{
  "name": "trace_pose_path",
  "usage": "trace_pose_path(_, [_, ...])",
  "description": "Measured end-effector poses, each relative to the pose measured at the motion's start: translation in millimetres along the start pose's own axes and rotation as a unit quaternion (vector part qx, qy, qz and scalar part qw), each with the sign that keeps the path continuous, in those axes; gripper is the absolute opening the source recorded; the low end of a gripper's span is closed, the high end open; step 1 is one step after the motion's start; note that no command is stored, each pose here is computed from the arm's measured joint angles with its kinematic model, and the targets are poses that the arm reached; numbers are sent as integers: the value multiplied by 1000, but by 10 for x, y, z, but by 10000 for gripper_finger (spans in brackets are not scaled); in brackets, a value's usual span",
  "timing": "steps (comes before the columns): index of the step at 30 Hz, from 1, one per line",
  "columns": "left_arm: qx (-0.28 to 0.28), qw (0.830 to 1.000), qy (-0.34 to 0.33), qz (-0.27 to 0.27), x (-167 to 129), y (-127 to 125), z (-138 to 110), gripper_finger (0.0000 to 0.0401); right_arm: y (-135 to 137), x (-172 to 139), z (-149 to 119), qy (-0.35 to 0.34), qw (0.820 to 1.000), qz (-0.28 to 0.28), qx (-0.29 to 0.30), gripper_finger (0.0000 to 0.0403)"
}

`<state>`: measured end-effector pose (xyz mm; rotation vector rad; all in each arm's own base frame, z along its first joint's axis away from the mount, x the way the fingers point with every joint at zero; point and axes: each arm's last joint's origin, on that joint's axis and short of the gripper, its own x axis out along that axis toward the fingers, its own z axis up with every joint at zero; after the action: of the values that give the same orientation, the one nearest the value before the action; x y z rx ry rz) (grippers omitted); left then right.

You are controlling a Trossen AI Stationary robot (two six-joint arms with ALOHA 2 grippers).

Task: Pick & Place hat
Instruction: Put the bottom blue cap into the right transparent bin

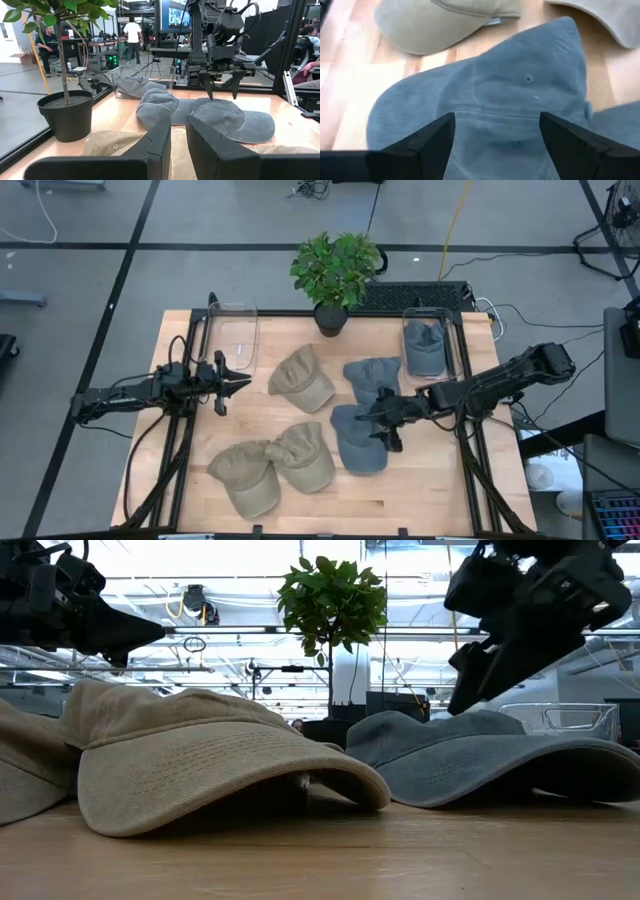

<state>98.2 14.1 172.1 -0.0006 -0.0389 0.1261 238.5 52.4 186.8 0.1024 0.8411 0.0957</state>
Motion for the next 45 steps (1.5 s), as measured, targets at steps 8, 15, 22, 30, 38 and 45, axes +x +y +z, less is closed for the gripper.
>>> trace_pose_path(8, [0,1000,0,0,0,0,0,67,-169,39,50,-14,999,-24,17,281])
trace_pose_path(15, [0,1000,0,0,0,0,0,67,-223,282,-59,39,998,-35,20,281])
trace_pose_path(22, [0,1000,0,0,0,0,0,67,-259,422,-128,70,997,-19,27,281])
trace_pose_path(30, [0,1000,0,0,0,0,0,67,-244,404,-98,58,998,-6,27,229])
trace_pose_path(38, [0,1000,0,0,0,0,0,67,-232,402,-119,70,997,8,29,56])
trace_pose_path(45, [0,1000,0,0,0,0,0,67,-164,400,-152,85,996,23,18,9])
